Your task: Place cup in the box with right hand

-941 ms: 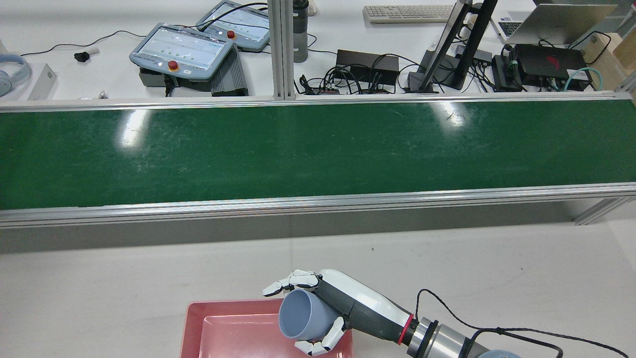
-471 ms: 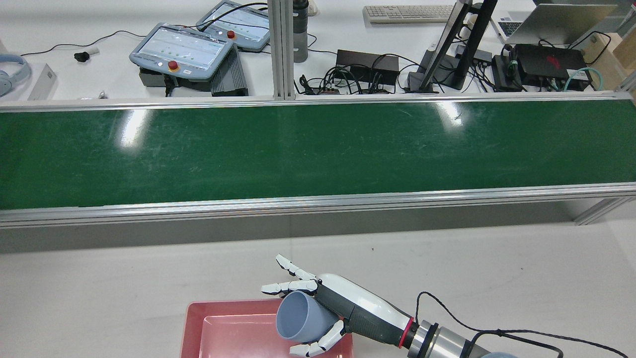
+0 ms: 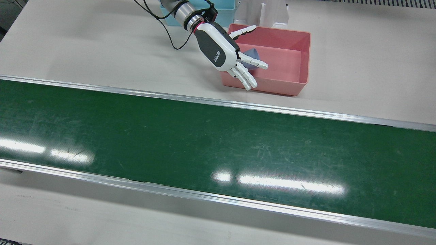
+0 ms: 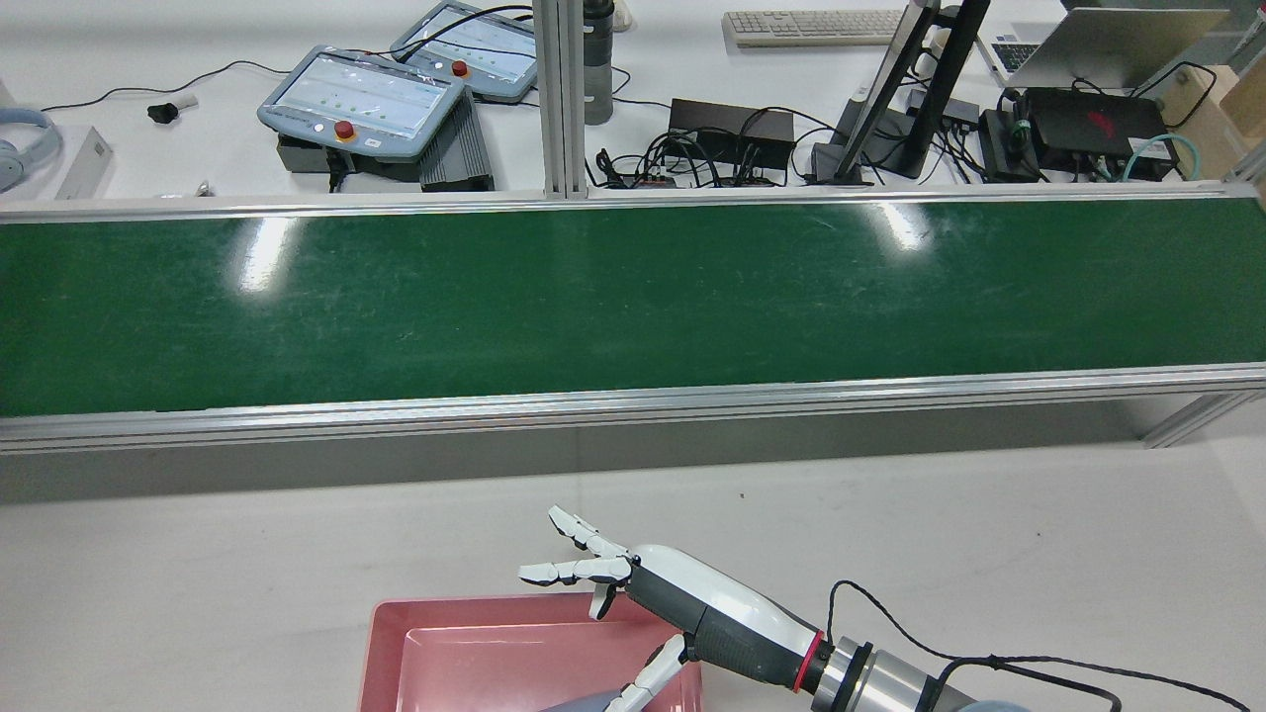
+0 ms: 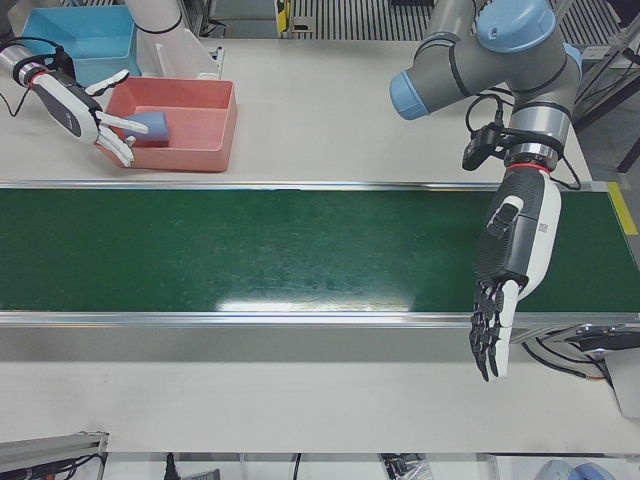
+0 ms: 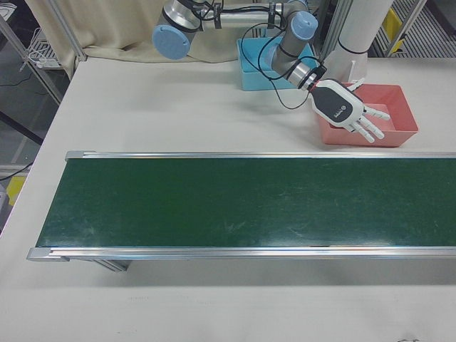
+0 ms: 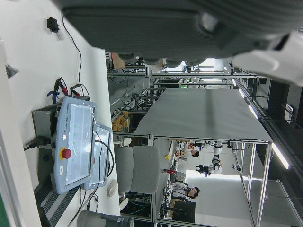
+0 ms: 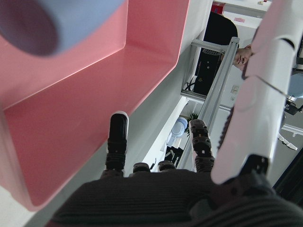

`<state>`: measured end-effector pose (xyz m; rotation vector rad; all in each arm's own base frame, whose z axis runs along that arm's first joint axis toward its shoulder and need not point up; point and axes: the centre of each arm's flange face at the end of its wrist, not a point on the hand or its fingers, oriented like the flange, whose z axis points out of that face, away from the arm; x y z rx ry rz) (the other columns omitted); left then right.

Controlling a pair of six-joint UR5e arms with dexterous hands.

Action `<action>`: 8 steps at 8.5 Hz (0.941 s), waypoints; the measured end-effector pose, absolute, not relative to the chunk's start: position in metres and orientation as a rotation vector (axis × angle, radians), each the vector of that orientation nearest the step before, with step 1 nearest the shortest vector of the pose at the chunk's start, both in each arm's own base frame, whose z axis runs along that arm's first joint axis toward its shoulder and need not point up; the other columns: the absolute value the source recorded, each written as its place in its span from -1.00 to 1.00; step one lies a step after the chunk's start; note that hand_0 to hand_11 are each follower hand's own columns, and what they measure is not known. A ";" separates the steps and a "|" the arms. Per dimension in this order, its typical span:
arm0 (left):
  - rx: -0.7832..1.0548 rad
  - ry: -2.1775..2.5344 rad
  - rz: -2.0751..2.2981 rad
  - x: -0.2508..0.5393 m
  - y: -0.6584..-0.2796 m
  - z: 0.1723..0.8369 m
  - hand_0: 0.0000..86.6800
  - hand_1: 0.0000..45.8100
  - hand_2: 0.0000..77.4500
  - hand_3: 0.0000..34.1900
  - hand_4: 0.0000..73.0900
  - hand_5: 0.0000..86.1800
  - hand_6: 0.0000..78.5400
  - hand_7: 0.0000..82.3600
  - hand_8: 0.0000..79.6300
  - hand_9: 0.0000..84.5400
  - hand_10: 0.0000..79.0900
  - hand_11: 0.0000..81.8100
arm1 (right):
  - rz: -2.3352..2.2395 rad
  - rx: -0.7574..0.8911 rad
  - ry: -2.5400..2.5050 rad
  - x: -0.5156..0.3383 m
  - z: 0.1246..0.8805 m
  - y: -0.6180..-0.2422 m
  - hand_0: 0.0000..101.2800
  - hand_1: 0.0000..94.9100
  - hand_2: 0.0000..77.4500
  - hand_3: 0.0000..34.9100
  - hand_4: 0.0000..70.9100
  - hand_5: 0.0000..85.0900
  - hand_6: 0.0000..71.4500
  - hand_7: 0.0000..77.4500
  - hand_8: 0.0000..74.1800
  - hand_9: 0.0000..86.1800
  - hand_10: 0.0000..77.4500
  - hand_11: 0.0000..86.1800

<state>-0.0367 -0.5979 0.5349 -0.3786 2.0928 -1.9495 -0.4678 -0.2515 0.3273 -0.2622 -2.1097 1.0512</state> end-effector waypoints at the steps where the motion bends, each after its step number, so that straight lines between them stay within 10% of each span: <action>1: -0.378 2.093 -1.950 -0.037 -0.598 0.535 -1.00 -0.98 -0.99 -1.00 -1.00 -1.00 -1.00 -1.00 -1.00 -1.00 -1.00 -1.00 | 1.053 -0.267 -2.112 -0.467 0.327 -0.251 -0.01 -0.55 -0.97 -0.67 -0.98 -0.90 -0.98 -0.94 -0.99 -0.97 -0.72 0.15; 2: -0.379 2.093 -1.949 -0.037 -0.598 0.535 -1.00 -0.98 -0.99 -1.00 -1.00 -1.00 -1.00 -1.00 -1.00 -1.00 -1.00 -1.00 | 1.054 -0.279 -2.133 -0.462 0.318 -0.251 0.00 -0.55 -0.94 -0.64 -1.00 -0.90 -0.98 -0.94 -0.99 -0.97 -0.72 0.15; 4: -0.379 2.092 -1.949 -0.037 -0.598 0.535 -1.00 -0.98 -0.99 -1.00 -1.00 -1.00 -1.00 -1.00 -1.00 -1.00 -1.00 -1.00 | 1.076 -0.295 -2.250 -0.425 0.279 -0.261 0.00 -0.54 -0.83 -0.42 -1.00 -0.87 -0.98 -0.97 -0.99 -0.99 -1.00 -0.99; 7: -0.379 2.092 -1.949 -0.036 -0.598 0.535 -1.00 -0.98 -0.99 -1.00 -1.00 -1.00 -1.00 -1.00 -1.00 -1.00 -1.00 -1.00 | 1.193 -0.287 -2.453 -0.339 0.236 -0.305 0.11 -0.54 -0.94 -0.41 -1.00 -0.83 -0.79 -0.97 -0.91 -0.99 -1.00 -0.99; 8: -0.379 2.092 -1.950 -0.036 -0.598 0.535 -1.00 -0.98 -0.99 -1.00 -1.00 -1.00 -1.00 -1.00 -1.00 -1.00 -1.00 -1.00 | 1.257 -0.276 -2.499 -0.307 0.236 -0.331 0.11 -0.41 -0.85 -0.40 -1.00 -0.82 -0.80 -0.56 -0.78 -0.67 -1.00 -0.99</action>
